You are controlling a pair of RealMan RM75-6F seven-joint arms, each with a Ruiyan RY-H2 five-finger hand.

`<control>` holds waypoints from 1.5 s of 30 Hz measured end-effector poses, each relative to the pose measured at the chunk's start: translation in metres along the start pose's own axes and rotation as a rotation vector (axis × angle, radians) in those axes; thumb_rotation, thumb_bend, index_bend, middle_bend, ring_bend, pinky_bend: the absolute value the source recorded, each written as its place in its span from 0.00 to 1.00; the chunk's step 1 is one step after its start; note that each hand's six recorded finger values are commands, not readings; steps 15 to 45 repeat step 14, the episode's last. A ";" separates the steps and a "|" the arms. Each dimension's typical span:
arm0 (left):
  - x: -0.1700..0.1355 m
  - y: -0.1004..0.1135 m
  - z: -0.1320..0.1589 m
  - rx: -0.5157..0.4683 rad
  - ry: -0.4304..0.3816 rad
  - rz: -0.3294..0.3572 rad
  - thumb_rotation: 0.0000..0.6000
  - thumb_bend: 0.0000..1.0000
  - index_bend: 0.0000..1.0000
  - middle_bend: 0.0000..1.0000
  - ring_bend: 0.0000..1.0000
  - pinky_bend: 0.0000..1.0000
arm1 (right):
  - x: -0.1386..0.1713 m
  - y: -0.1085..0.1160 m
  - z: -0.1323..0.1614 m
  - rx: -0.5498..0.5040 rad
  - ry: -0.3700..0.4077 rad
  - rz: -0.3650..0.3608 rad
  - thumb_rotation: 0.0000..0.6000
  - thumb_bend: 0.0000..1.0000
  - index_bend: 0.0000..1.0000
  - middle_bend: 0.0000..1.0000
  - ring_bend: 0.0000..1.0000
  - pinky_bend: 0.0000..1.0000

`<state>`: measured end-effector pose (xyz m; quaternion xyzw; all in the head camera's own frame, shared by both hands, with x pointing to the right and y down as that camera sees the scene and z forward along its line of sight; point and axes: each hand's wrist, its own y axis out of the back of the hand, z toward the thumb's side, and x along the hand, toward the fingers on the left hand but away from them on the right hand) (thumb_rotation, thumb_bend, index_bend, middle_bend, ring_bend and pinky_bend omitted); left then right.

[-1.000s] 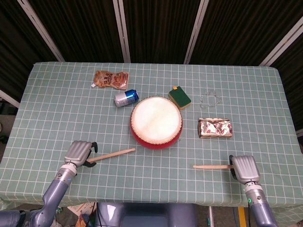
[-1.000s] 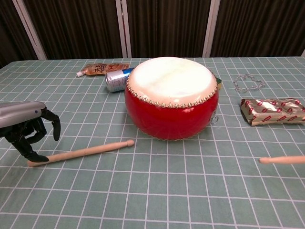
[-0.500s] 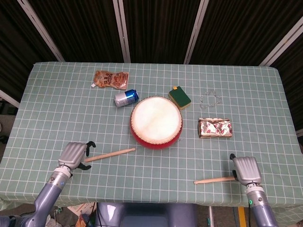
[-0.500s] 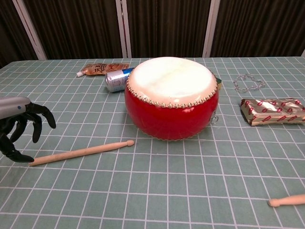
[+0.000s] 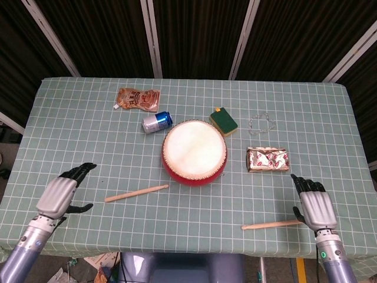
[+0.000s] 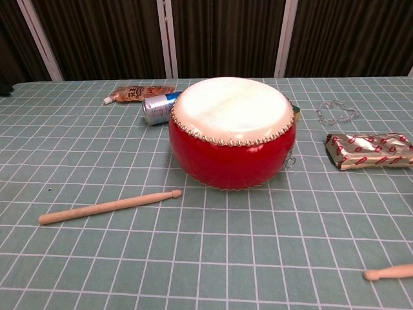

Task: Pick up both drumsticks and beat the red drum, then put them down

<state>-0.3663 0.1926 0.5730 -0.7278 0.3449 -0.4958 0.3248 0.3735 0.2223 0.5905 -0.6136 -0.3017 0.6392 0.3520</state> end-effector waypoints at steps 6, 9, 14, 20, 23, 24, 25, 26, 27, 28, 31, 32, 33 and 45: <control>-0.054 0.014 -0.049 0.113 0.036 0.073 1.00 0.07 0.00 0.00 0.00 0.06 | 0.023 0.029 -0.017 -0.111 0.031 -0.147 1.00 0.35 0.00 0.00 0.00 0.06; -0.076 0.019 -0.066 0.147 0.061 0.098 1.00 0.07 0.00 0.00 0.00 0.06 | 0.037 0.037 -0.030 -0.125 0.049 -0.225 1.00 0.35 0.00 0.00 0.00 0.06; -0.094 0.021 -0.075 0.149 0.082 0.119 1.00 0.07 0.00 0.00 0.00 0.06 | 0.059 0.037 -0.045 -0.135 0.084 -0.303 1.00 0.35 0.00 0.00 0.00 0.06; -0.094 0.021 -0.075 0.149 0.082 0.119 1.00 0.07 0.00 0.00 0.00 0.06 | 0.059 0.037 -0.045 -0.135 0.084 -0.303 1.00 0.35 0.00 0.00 0.00 0.06; -0.094 0.021 -0.075 0.149 0.082 0.119 1.00 0.07 0.00 0.00 0.00 0.06 | 0.059 0.037 -0.045 -0.135 0.084 -0.303 1.00 0.35 0.00 0.00 0.00 0.06; -0.094 0.021 -0.075 0.149 0.082 0.119 1.00 0.07 0.00 0.00 0.00 0.06 | 0.059 0.037 -0.045 -0.135 0.084 -0.303 1.00 0.35 0.00 0.00 0.00 0.06; -0.094 0.021 -0.075 0.149 0.082 0.119 1.00 0.07 0.00 0.00 0.00 0.06 | 0.059 0.037 -0.045 -0.135 0.084 -0.303 1.00 0.35 0.00 0.00 0.00 0.06; -0.094 0.021 -0.075 0.149 0.082 0.119 1.00 0.07 0.00 0.00 0.00 0.06 | 0.059 0.037 -0.045 -0.135 0.084 -0.303 1.00 0.35 0.00 0.00 0.00 0.06; -0.094 0.021 -0.075 0.149 0.082 0.119 1.00 0.07 0.00 0.00 0.00 0.06 | 0.059 0.037 -0.045 -0.135 0.084 -0.303 1.00 0.35 0.00 0.00 0.00 0.06; -0.094 0.021 -0.075 0.149 0.082 0.119 1.00 0.07 0.00 0.00 0.00 0.06 | 0.059 0.037 -0.045 -0.135 0.084 -0.303 1.00 0.35 0.00 0.00 0.00 0.06; -0.094 0.021 -0.075 0.149 0.082 0.119 1.00 0.07 0.00 0.00 0.00 0.06 | 0.059 0.037 -0.045 -0.135 0.084 -0.303 1.00 0.35 0.00 0.00 0.00 0.06; -0.094 0.021 -0.075 0.149 0.082 0.119 1.00 0.07 0.00 0.00 0.00 0.06 | 0.059 0.037 -0.045 -0.135 0.084 -0.303 1.00 0.35 0.00 0.00 0.00 0.06; -0.094 0.021 -0.075 0.149 0.082 0.119 1.00 0.07 0.00 0.00 0.00 0.06 | 0.059 0.037 -0.045 -0.135 0.084 -0.303 1.00 0.35 0.00 0.00 0.00 0.06; -0.094 0.021 -0.075 0.149 0.082 0.119 1.00 0.07 0.00 0.00 0.00 0.06 | 0.059 0.037 -0.045 -0.135 0.084 -0.303 1.00 0.35 0.00 0.00 0.00 0.06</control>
